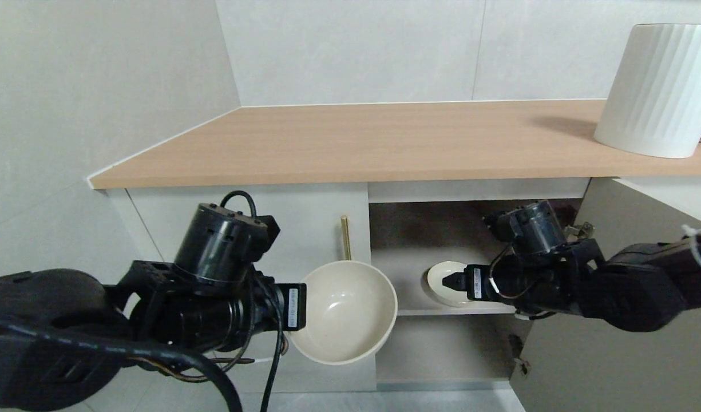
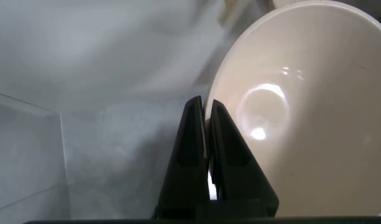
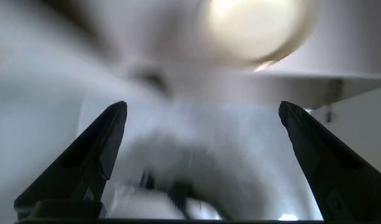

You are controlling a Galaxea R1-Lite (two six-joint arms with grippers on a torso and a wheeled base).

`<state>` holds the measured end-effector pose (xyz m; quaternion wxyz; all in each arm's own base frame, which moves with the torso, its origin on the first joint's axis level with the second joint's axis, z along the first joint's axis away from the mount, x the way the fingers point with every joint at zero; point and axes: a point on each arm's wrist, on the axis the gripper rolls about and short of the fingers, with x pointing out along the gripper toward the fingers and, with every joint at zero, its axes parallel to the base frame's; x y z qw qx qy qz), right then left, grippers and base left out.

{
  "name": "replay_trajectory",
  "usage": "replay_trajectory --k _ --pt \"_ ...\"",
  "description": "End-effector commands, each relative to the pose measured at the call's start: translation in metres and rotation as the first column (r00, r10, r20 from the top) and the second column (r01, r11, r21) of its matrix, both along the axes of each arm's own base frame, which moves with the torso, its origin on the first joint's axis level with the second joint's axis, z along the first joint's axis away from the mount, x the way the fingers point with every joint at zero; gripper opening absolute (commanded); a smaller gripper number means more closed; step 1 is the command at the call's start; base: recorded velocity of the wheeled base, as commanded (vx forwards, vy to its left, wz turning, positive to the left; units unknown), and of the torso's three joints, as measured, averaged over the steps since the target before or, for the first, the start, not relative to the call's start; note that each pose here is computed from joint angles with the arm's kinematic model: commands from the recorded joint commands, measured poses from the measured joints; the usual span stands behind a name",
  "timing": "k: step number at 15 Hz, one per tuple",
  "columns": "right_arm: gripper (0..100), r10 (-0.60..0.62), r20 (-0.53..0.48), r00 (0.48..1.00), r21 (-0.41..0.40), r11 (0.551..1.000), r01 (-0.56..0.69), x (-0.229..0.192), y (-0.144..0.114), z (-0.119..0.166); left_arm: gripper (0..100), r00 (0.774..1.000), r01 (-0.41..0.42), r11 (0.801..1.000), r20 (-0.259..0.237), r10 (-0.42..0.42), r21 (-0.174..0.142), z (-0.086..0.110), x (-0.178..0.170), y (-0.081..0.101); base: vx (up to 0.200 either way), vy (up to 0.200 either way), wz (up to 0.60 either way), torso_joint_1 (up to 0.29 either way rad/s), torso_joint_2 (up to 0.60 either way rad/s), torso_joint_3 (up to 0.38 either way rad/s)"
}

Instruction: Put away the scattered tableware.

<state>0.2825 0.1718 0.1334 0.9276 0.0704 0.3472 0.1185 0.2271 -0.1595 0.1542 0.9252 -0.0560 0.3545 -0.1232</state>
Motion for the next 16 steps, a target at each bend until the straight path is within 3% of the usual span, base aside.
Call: replay_trajectory --k 1,4,7,11,15,16 --pt "100 0.185 0.066 0.981 0.002 0.983 -0.185 -0.064 0.008 0.041 0 0.997 0.051 0.997 -0.053 -0.048 0.050 -0.021 0.001 -0.022 0.000 0.000 0.00 0.000 0.00 0.000" --pt "100 0.290 0.052 0.956 -0.027 0.957 -0.289 -0.090 0.022 0.038 0 0.995 0.083 0.994 -0.063 -0.079 0.066 -0.026 -0.002 -0.032 0.000 0.000 0.00 0.000 0.00 0.000" --pt "100 0.335 0.021 0.942 -0.045 0.942 -0.333 -0.095 0.036 0.028 0 0.989 0.136 0.985 -0.069 -0.129 0.108 -0.033 -0.009 -0.043 0.000 0.000 0.00 0.000 0.00 0.000" --pt "100 0.324 -0.066 0.944 -0.083 0.941 -0.329 -0.081 0.054 -0.003 0 0.989 0.143 0.981 -0.049 -0.137 0.129 -0.031 -0.017 -0.049 0.000 0.000 0.00 0.000 0.00 0.000" --pt "100 0.270 -0.089 0.959 -0.069 0.959 -0.277 -0.070 0.062 -0.012 0 0.989 0.145 0.980 -0.038 -0.142 0.133 -0.029 -0.021 -0.050 0.000 0.000 0.00 0.000 0.00 0.000" --pt "0 0.260 -0.093 0.961 -0.079 0.960 -0.267 -0.068 0.063 -0.016 0 0.989 0.148 0.980 -0.038 -0.144 0.135 -0.029 -0.022 -0.050 0.000 0.000 0.00 0.000 0.00 0.000"
